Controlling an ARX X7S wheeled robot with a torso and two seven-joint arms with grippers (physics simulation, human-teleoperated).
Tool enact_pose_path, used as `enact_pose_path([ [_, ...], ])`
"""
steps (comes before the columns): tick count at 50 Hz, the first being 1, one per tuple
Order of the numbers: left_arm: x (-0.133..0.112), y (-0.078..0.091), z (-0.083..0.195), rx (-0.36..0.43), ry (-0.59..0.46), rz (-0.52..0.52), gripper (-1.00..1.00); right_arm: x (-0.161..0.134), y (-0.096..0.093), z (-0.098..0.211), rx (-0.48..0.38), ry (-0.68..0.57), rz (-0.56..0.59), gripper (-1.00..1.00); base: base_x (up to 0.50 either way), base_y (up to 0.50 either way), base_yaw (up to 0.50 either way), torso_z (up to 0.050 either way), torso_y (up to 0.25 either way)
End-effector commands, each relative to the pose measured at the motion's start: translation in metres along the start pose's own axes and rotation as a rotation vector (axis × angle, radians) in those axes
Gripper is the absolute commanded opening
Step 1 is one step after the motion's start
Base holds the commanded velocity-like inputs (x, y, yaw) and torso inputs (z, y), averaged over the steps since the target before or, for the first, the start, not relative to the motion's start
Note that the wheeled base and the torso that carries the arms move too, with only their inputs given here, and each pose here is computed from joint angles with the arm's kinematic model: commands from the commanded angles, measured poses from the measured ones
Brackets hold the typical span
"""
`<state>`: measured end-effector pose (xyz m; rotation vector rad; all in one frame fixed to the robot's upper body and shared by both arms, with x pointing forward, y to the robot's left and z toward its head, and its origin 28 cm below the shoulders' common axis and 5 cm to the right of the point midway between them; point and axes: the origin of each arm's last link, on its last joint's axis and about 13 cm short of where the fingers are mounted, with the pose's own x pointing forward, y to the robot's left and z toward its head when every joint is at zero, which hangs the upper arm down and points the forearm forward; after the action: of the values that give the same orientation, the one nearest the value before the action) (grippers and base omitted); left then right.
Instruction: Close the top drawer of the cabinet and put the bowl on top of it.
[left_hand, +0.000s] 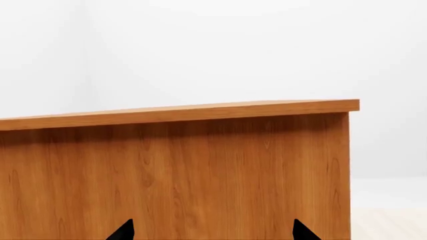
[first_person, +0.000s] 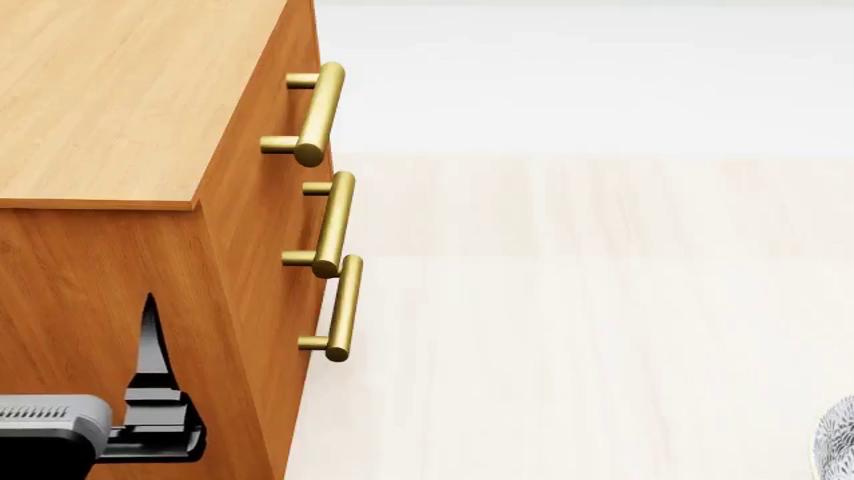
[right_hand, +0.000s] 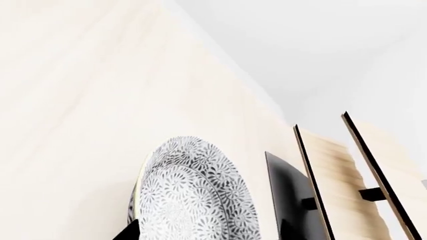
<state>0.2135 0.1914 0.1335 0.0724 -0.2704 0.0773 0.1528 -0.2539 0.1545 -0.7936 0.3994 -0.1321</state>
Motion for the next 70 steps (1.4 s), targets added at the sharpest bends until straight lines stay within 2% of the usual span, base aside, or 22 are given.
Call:
enact_pose_path([
  [1, 0.000, 0.000, 0.000, 0.000, 0.001, 0.000, 1.00, 0.007, 0.008, -0.003, 0.001, 0.005, 0.025, 1.00, 0.00, 0.00, 0.00, 0.000, 0.000],
  [70, 0.001, -0.001, -0.004, -0.001, 0.008, -0.003, 1.00, 0.030, 0.033, -0.033, 0.050, 0.077, 0.073, 1.00, 0.00, 0.00, 0.00, 0.000, 0.000],
])
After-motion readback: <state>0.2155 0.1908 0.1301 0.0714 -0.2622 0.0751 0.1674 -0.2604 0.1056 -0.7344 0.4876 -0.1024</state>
